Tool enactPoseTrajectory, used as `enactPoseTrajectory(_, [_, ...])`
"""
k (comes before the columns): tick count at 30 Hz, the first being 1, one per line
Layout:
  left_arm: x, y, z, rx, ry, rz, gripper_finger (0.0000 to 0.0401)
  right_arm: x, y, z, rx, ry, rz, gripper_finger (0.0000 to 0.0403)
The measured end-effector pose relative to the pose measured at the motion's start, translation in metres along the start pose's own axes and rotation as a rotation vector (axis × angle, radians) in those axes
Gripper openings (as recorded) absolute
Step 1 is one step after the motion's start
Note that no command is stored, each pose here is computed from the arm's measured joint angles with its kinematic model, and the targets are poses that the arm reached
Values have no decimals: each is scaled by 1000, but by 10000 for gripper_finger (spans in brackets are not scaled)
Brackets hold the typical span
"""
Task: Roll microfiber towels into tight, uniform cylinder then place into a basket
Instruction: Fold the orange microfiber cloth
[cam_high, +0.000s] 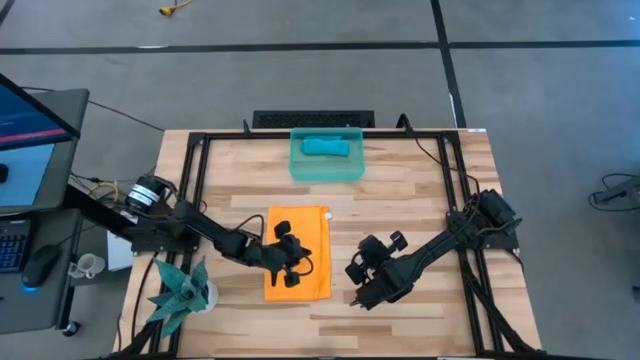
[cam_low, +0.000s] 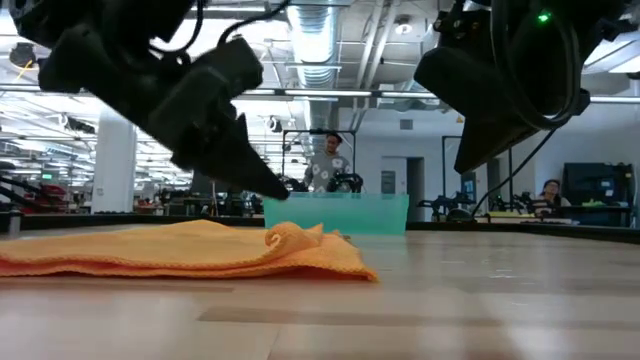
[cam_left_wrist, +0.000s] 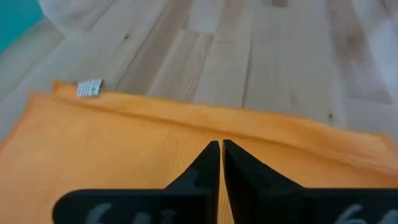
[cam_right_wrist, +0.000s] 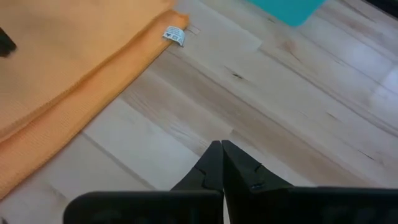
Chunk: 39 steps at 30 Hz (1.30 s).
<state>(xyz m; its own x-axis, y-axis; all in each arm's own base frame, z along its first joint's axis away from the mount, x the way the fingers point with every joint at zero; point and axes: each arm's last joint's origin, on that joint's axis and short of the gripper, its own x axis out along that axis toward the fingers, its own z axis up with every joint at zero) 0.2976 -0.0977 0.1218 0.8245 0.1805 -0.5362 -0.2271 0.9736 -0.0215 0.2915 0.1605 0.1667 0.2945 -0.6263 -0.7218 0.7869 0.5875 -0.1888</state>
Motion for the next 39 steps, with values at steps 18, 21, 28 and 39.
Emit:
enactPoseTrajectory(18, [52, -13, -6, -51, 67, 9, 12, 0, 2, 0, 2, -1, 12, 18])
enactPoseTrajectory(21, [61, -18, -4, -51, 60, 6, 12, 0, 2, 0, -11, -1, 15, 18])
enactPoseTrajectory(28, [86, -33, 5, -61, 35, 0, 12, 0, 2, 0, -13, -1, 15, 19])
enactPoseTrajectory(39, [85, -42, 33, 44, 25, -16, 12, -15, -1, -16, -50, -10, 16, 20])
